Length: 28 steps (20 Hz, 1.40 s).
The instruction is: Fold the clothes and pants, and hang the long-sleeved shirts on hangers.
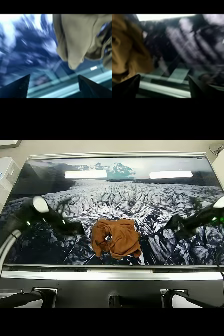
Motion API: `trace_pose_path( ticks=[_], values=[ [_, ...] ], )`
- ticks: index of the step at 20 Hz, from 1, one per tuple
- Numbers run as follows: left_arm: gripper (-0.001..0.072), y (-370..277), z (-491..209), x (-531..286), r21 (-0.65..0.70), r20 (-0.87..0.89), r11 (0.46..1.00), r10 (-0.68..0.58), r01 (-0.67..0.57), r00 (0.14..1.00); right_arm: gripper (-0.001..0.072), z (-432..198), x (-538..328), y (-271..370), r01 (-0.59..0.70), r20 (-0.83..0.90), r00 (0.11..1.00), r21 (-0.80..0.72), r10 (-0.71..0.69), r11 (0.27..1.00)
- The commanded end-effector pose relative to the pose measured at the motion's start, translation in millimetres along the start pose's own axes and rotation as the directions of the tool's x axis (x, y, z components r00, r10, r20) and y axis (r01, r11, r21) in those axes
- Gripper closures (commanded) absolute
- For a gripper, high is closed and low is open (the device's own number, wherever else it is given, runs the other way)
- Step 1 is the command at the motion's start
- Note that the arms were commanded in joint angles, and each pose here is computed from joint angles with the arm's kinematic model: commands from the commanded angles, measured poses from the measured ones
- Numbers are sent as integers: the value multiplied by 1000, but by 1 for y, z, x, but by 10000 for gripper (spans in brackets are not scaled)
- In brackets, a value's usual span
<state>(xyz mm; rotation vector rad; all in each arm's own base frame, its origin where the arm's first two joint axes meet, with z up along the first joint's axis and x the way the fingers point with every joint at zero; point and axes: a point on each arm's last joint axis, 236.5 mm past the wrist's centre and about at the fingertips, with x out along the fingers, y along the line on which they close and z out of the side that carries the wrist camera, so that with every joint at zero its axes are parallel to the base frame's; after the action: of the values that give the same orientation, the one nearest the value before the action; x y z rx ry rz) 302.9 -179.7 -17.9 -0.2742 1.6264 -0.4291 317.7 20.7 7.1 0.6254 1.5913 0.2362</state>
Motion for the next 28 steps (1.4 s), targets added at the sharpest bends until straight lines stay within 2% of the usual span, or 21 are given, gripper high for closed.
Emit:
trace_pose_path(
  ticks=[1,7,8,9,12,17,18,19,20,21,23,25,26,28],
  values=[
    [-9,-5,-47,75,-112,-52,988,-111,104,993,9,-44,55,28,-243,-147,959,19,244,970],
    [-7,-24,-31,106,-90,69,989,-112,118,991,4,-65,108,33,-205,-179,965,-46,194,978],
    [3,-25,-24,105,-98,99,987,-119,129,988,4,-63,109,35,-208,-170,965,-46,198,977],
    [54,-27,-18,105,-106,124,984,-127,140,984,4,-61,109,35,-205,-164,967,-43,195,978],
    [92,-35,-5,105,-124,186,977,-147,172,972,4,-67,126,37,-178,-167,972,-60,166,982],
    [673,-41,3,106,-161,227,969,-147,186,963,13,-73,162,45,-136,-126,985,-116,121,984],
    [676,-41,4,106,-160,229,969,-148,187,962,38,-70,165,47,-126,-108,988,-115,114,985],
    [677,-41,4,106,-160,229,969,-148,187,962,141,-66,167,47,-116,-88,990,-109,107,987],
    [677,-41,4,105,-154,229,970,-149,186,962,317,-63,169,49,-111,-72,992,-103,104,988],
    [677,-42,3,104,-141,230,972,-151,186,961,653,-61,169,53,-124,-64,991,-93,118,988],
    [679,-48,10,90,-71,264,979,-165,189,950,669,-53,159,67,-158,-38,987,-122,155,980],
    [679,-57,32,48,10,364,982,-180,189,914,669,-27,126,88,-132,63,986,-242,152,961],
    [679,-60,50,13,64,444,984,-176,165,878,669,-8,98,100,-83,142,981,-317,134,945],
    [679,-64,82,-78,152,623,984,-169,94,763,669,35,21,122,111,359,931,-439,60,892]
  ],
)
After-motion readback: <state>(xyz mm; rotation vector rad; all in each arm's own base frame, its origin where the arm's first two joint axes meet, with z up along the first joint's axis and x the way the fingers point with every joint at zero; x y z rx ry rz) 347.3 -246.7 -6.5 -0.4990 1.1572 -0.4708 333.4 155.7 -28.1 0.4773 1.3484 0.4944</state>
